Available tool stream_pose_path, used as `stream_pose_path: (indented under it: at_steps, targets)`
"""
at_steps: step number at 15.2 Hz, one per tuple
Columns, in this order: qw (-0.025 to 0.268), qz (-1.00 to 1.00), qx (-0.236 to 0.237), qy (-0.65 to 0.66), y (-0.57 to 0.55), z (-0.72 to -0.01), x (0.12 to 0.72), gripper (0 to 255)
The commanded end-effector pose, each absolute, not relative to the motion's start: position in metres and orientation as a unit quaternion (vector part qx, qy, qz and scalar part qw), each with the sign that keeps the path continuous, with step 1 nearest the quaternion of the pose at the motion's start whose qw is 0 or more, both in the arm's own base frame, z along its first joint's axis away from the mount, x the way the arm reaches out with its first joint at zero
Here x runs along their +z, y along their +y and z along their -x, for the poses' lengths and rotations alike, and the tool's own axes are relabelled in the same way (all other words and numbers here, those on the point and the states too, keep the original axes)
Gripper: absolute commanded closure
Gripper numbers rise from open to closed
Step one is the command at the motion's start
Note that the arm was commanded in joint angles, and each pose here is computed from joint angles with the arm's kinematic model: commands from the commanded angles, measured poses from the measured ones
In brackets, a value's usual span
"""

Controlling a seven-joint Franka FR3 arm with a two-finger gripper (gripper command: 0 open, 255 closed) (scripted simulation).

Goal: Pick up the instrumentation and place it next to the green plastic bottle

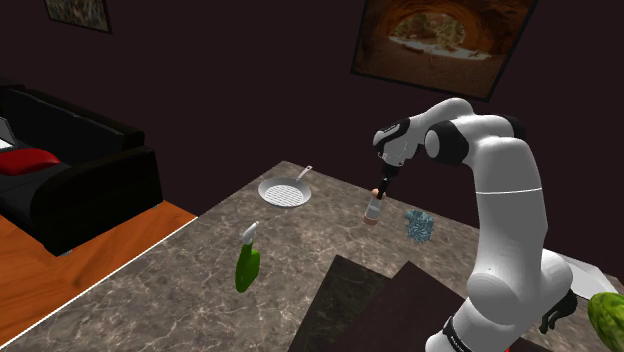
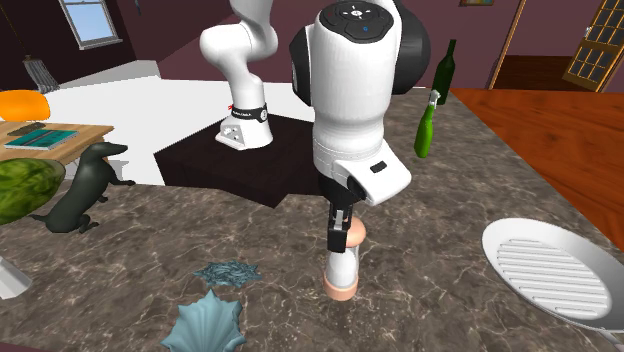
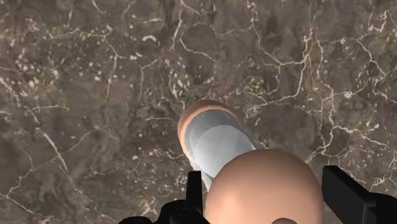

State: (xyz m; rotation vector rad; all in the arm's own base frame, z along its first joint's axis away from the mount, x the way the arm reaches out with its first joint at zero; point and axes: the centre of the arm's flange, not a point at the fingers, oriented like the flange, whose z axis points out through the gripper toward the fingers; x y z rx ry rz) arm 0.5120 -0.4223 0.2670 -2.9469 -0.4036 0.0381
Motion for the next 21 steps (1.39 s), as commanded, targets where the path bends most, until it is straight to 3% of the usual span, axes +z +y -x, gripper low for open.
stream_pose_path:
  at_steps: [1, 21]
  targets:
    - [0.083, 0.987, 0.013, -0.135, -0.422, -0.512, 0.267, 255]
    - [0.083, 0.987, 0.013, -0.135, -0.422, -0.512, 0.362, 255]
